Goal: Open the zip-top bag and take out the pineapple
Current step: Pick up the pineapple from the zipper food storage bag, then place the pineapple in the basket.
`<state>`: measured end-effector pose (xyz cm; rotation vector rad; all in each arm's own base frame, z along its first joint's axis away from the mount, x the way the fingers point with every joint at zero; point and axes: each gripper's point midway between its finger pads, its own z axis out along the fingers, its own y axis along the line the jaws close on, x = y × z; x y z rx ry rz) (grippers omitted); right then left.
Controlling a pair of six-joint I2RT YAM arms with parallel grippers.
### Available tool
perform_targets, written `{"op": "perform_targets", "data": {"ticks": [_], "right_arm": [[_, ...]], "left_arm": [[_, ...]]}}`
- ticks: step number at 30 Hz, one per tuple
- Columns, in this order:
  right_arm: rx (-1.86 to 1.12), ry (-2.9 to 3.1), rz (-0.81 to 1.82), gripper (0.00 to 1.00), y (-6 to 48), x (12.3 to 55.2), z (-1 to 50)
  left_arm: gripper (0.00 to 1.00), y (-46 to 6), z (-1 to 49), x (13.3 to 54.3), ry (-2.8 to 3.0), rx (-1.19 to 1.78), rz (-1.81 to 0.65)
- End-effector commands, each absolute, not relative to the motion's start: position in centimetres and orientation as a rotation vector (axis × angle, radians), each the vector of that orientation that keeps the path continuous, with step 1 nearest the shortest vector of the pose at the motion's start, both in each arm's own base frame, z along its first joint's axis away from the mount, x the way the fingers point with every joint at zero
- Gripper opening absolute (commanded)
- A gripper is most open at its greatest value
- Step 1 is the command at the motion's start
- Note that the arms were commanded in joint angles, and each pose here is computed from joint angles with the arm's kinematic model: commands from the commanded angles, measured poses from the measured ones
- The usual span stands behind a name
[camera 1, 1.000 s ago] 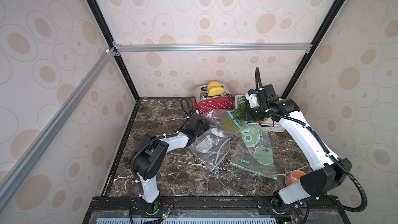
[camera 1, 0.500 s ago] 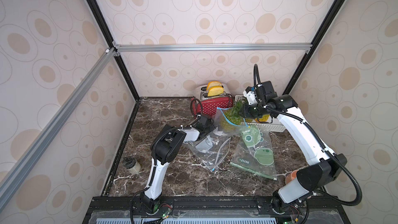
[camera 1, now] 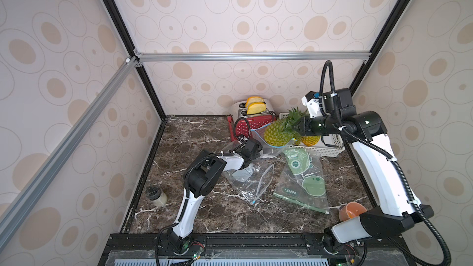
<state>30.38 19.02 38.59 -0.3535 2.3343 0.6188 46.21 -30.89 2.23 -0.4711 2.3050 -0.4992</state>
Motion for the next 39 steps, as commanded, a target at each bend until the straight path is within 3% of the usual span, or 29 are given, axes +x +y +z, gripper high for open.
{"op": "perform_targets", "data": {"ticks": [1, 14, 22, 30, 31, 36, 39], "right_arm": [[-0.351, 1.962, 0.650, 0.00, 18.0, 29.5, 48.4], [-0.309, 1.794, 0.736, 0.00, 17.0, 26.6, 52.9], [-0.218, 1.863, 0.310, 0.00, 11.9, 28.9, 50.9], [-0.086, 1.919, -0.113, 0.00, 6.3, 30.8, 47.9], [-0.081, 1.926, -0.154, 0.00, 5.9, 31.1, 47.6], [-0.077, 1.965, -0.378, 0.00, 4.2, 32.9, 45.8], [-0.072, 1.987, -0.464, 0.00, 3.6, 34.8, 44.5]], "left_arm": [[0.00, -27.3, -4.0, 42.5, 2.503, -0.427, -0.226], [0.00, -27.4, -3.9, 42.3, 2.495, -0.411, -0.224], [0.00, -24.7, -2.4, 40.3, 2.515, -0.437, -0.119], [0.00, -18.3, 8.5, 39.1, 2.379, -0.490, 0.000], [0.03, -17.9, 10.1, 39.2, 2.364, -0.473, 0.009], [0.46, -17.4, 19.6, 40.1, 2.245, -0.363, -0.020], [0.54, -16.9, 23.5, 40.4, 2.181, -0.351, -0.071]]}}
